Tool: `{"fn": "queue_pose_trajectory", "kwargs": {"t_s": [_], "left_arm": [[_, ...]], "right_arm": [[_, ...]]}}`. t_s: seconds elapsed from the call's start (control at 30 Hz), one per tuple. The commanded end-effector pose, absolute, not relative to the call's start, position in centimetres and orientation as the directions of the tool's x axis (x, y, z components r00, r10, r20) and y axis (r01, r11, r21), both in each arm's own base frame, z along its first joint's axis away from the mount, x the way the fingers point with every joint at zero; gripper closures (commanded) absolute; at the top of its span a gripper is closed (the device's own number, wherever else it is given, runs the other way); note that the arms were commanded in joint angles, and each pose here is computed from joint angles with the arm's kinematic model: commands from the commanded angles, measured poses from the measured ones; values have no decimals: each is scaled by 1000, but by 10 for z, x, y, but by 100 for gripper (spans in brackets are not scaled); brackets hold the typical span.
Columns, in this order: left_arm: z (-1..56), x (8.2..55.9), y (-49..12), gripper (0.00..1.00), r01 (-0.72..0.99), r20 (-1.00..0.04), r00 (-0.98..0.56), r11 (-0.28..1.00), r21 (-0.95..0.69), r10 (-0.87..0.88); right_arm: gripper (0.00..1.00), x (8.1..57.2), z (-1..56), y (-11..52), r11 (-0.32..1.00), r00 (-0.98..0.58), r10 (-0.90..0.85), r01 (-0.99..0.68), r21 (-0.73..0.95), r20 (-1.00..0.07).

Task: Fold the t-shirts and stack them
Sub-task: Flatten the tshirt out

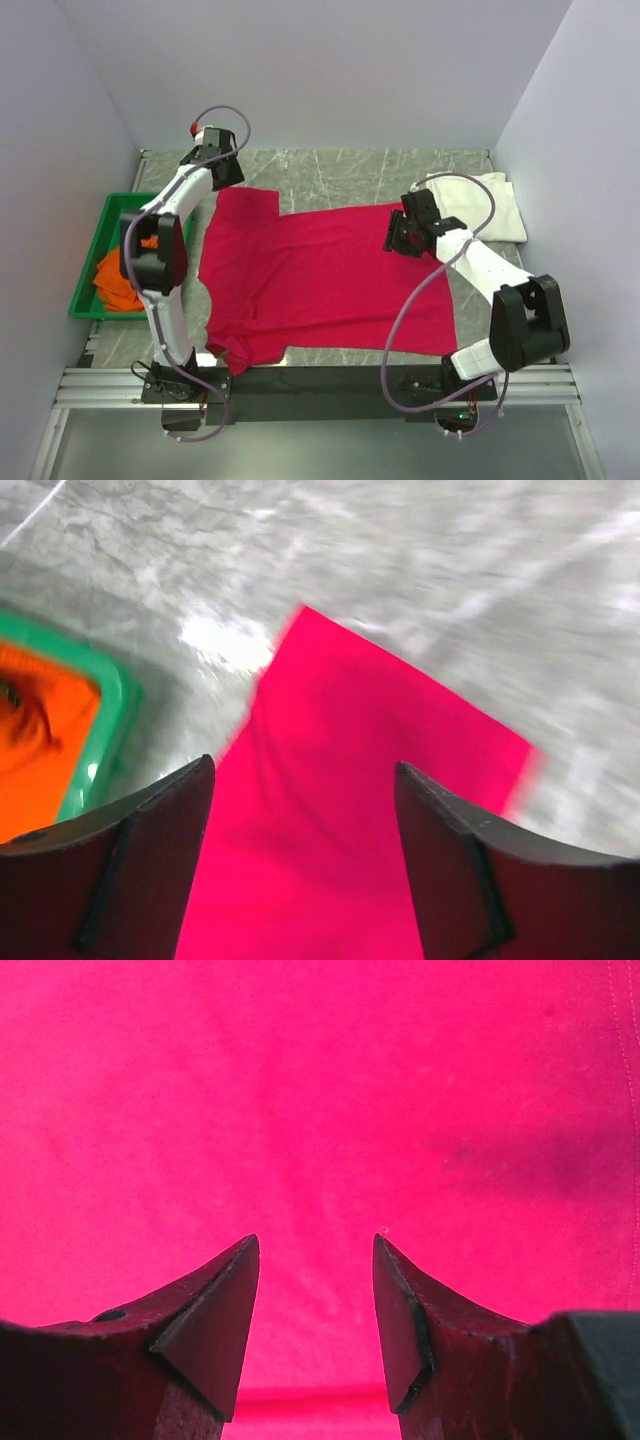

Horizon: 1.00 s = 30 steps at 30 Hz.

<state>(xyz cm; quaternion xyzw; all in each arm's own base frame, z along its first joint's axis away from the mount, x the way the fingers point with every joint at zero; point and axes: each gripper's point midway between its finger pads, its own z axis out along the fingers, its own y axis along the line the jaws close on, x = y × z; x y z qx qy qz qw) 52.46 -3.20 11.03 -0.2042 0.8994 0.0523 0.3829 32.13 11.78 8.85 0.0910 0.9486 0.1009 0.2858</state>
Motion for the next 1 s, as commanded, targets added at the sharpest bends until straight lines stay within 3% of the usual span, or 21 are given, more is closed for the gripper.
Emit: {"fn": "queue_pose_trajectory", "kwargs": {"t_s": [0.0,0.23,0.43,0.97], "left_arm": [[171,494,-71,21,-382,-724,-556,899,-215,-409],[128,403,-98,18,-390,-621,-649,893,-223,-439],[87,365,-103,17,-400,-555,-711,897,-186,-432],[17,368,-107,19,-408,-465,-790,909,-85,-398]], "right_arm": [[44,333,86,113,965,-826,242,150,215,-510],[41,334,64,116,970,-863,222,151,188,-454],[41,334,47,118,976,-890,205,151,159,-408],[41,345,22,124,982,-919,179,146,119,-352]]}}
